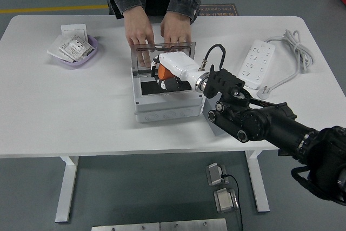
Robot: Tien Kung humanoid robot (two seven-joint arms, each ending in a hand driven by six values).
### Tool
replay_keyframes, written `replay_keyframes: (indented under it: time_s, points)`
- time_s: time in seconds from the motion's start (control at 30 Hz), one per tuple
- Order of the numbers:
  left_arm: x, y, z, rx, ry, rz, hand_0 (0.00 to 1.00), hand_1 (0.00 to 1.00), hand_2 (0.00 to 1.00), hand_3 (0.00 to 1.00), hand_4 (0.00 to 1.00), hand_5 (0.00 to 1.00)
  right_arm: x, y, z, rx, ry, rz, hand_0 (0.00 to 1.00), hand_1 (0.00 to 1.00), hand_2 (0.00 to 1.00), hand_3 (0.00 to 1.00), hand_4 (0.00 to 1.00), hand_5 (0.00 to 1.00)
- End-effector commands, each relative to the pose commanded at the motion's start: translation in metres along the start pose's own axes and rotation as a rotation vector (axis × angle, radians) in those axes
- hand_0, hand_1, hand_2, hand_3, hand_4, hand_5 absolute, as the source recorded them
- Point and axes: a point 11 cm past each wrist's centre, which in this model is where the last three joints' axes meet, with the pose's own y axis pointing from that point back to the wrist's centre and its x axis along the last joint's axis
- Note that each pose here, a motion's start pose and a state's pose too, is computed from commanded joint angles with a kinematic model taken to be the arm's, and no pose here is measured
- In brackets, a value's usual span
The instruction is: Pick up the cylinder from the cube,place it in the box,flap close box
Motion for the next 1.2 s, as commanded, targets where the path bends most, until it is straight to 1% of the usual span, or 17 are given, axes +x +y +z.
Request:
replay_keyframes:
  time_s: [0.13,0.17,0.33,0.37,0.53,0.57,0.73,0.77,0.93,0.97,1.1,1.2]
  points:
    - [-0.003,0.0,0.001,0.001,-0.005,-0.01,0.711,0.714,0.681,0.778,0.794,0.641,-0.001,0.0,0.0,0.002,-0.014,0.001,0.318,0.388,0.518,0.628,0.526,0.239]
    - [-0.004,0.0,0.001,0.002,-0.007,-0.014,0.712,0.713,0.681,0.778,0.794,0.641,-0.001,0.001,0.0,0.001,-0.017,0.001,0.485,0.482,0.596,0.697,0.72,0.344]
    - [-0.007,0.001,0.002,0.002,-0.016,-0.023,0.712,0.713,0.681,0.778,0.794,0.641,-0.001,0.001,0.001,-0.002,-0.033,0.001,0.485,0.482,0.596,0.697,0.72,0.344]
    - [-0.008,0.001,0.002,0.002,-0.018,-0.024,0.713,0.714,0.681,0.778,0.794,0.64,-0.001,0.001,0.001,-0.002,-0.035,0.001,0.54,0.5,0.608,0.751,0.768,0.394]
    - [-0.008,0.001,0.002,0.003,-0.023,-0.026,0.713,0.714,0.681,0.778,0.794,0.64,-0.001,0.001,0.002,-0.003,-0.038,0.0,0.54,0.5,0.608,0.751,0.768,0.394]
    - [-0.008,0.001,0.002,0.003,-0.024,-0.026,0.713,0.712,0.672,0.777,0.795,0.64,-0.001,0.001,0.002,-0.003,-0.038,-0.001,0.561,0.451,0.556,0.758,0.783,0.419]
    - [-0.008,0.001,0.002,0.004,-0.029,-0.026,0.713,0.712,0.672,0.777,0.795,0.64,-0.001,0.001,0.002,-0.004,-0.04,-0.001,0.561,0.451,0.556,0.758,0.783,0.419]
    - [-0.008,0.001,0.002,0.004,-0.03,-0.026,0.713,0.711,0.661,0.777,0.791,0.636,-0.001,0.001,0.001,-0.003,-0.041,-0.001,0.575,0.4,0.501,0.754,0.805,0.444]
    - [-0.009,0.0,-0.001,0.009,-0.033,-0.026,0.713,0.711,0.661,0.777,0.791,0.636,0.0,0.001,-0.011,0.022,-0.081,0.009,0.575,0.4,0.501,0.754,0.805,0.444]
    - [-0.009,0.0,-0.002,0.011,-0.033,-0.026,0.712,0.712,0.653,0.774,0.79,0.632,0.001,0.002,-0.013,0.028,-0.101,0.011,0.589,0.362,0.451,0.749,0.814,0.449]
    - [-0.009,-0.002,-0.007,0.02,-0.029,-0.027,0.712,0.712,0.653,0.774,0.79,0.632,0.006,0.01,-0.014,0.037,-0.148,0.01,0.589,0.362,0.451,0.749,0.814,0.449]
    - [-0.01,-0.003,-0.01,0.024,-0.026,-0.028,0.712,0.711,0.654,0.773,0.79,0.631,0.015,0.017,-0.014,0.049,-0.163,0.017,0.579,0.361,0.452,0.744,0.814,0.454]
